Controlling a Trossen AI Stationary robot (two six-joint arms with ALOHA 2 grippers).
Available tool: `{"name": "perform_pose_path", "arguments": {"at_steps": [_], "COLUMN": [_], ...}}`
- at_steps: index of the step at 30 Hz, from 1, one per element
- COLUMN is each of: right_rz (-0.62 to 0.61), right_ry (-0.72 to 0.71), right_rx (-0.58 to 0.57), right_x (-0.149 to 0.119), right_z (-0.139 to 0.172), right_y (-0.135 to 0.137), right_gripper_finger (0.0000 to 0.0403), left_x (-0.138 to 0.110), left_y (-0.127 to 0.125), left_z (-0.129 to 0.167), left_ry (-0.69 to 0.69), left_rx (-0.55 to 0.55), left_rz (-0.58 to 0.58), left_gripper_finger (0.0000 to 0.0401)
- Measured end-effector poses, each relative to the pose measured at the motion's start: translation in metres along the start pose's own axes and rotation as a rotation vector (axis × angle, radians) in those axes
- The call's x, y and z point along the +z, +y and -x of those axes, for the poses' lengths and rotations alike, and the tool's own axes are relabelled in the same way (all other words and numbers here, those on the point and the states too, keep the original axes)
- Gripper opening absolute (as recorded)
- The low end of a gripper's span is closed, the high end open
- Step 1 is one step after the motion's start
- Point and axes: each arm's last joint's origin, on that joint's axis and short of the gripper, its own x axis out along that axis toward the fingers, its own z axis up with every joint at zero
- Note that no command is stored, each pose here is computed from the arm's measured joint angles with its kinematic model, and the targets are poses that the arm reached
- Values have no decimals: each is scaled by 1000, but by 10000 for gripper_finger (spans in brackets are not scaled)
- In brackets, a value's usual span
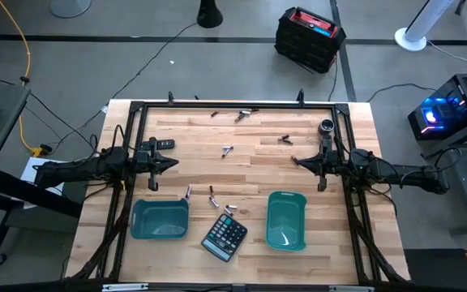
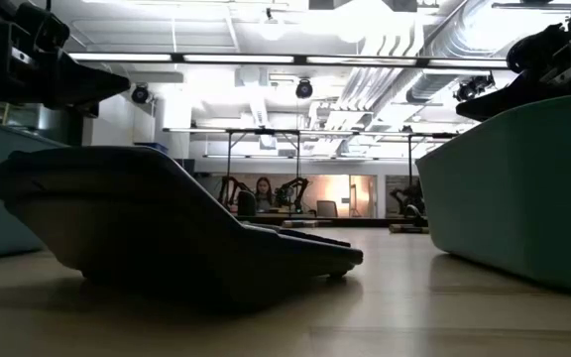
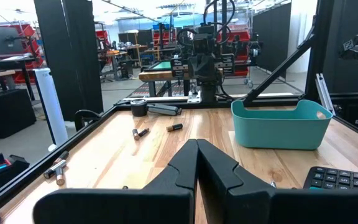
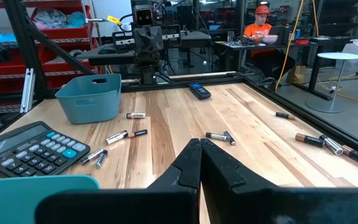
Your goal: Sort batteries
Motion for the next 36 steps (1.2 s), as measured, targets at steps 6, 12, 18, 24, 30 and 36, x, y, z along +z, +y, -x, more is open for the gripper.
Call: {"name": "perform_pose_path", "arguments": {"at_steps": [6, 12, 18, 24, 30, 36], "right_rz": [-217, -535, -480, -481, -503, -524], "right_ry": [-479, -870, -330, 139, 553, 1162], "right_rx": [-120, -18, 102, -37, -52, -320], "right_x": [44, 88, 128, 143, 128, 79], "right_z": [9, 25, -36, -94, -132, -125], "right_y": [-5, -7, 5, 7, 12, 5], "right_gripper_finger": [0, 0, 0, 0, 0, 7], "left_x": [0, 0, 0, 0, 1, 9], "left_y": [0, 0, 0, 0, 0, 0], "left_z": [0, 0, 0, 0, 0, 0], "left_ry": [0, 3, 3, 3, -7, -95], "left_rx": [0, 0, 0, -1, 1, 2], "left_rz": [0, 0, 0, 0, 0, 119], "left_gripper_finger": [0, 0, 0, 0, 0, 0]}}
